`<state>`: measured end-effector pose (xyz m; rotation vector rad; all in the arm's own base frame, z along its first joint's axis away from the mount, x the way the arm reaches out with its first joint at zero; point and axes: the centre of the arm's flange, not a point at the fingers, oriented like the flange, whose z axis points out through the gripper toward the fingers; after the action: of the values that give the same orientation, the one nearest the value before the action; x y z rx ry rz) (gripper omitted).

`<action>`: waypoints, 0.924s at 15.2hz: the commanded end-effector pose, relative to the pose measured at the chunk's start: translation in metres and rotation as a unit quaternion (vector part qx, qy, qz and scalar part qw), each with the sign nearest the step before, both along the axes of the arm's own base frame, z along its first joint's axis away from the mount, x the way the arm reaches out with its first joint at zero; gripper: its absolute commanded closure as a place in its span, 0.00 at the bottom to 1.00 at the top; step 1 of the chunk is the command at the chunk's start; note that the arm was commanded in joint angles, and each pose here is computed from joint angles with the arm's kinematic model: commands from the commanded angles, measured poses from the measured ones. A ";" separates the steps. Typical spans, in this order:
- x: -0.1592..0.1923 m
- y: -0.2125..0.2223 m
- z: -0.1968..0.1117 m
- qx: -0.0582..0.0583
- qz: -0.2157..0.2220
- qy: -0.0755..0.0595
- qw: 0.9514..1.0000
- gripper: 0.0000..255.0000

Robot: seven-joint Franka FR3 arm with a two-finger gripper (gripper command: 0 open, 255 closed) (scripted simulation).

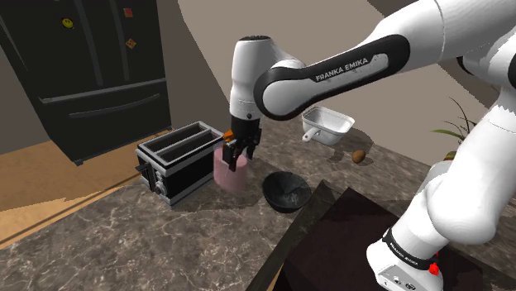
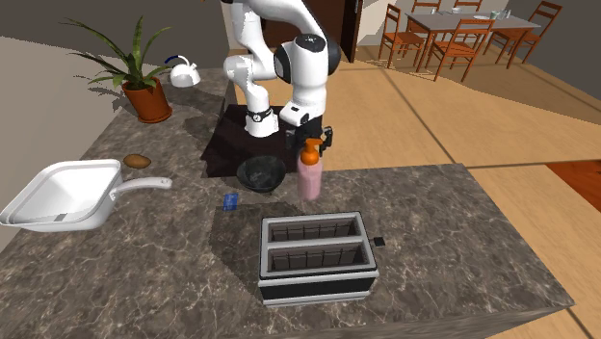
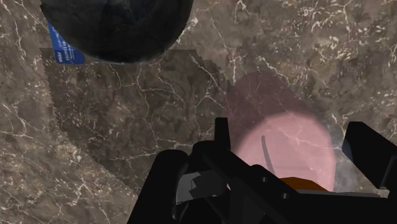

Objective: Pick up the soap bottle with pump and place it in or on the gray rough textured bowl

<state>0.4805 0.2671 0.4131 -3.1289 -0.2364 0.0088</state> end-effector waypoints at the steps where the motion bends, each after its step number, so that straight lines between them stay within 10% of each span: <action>1: 0.000 0.000 0.011 0.000 0.000 0.000 1.000 1.00; 14: -0.078 -0.122 0.028 0.000 0.000 0.000 1.000 1.00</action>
<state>0.4113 0.1591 0.4394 -3.1303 -0.2349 0.0093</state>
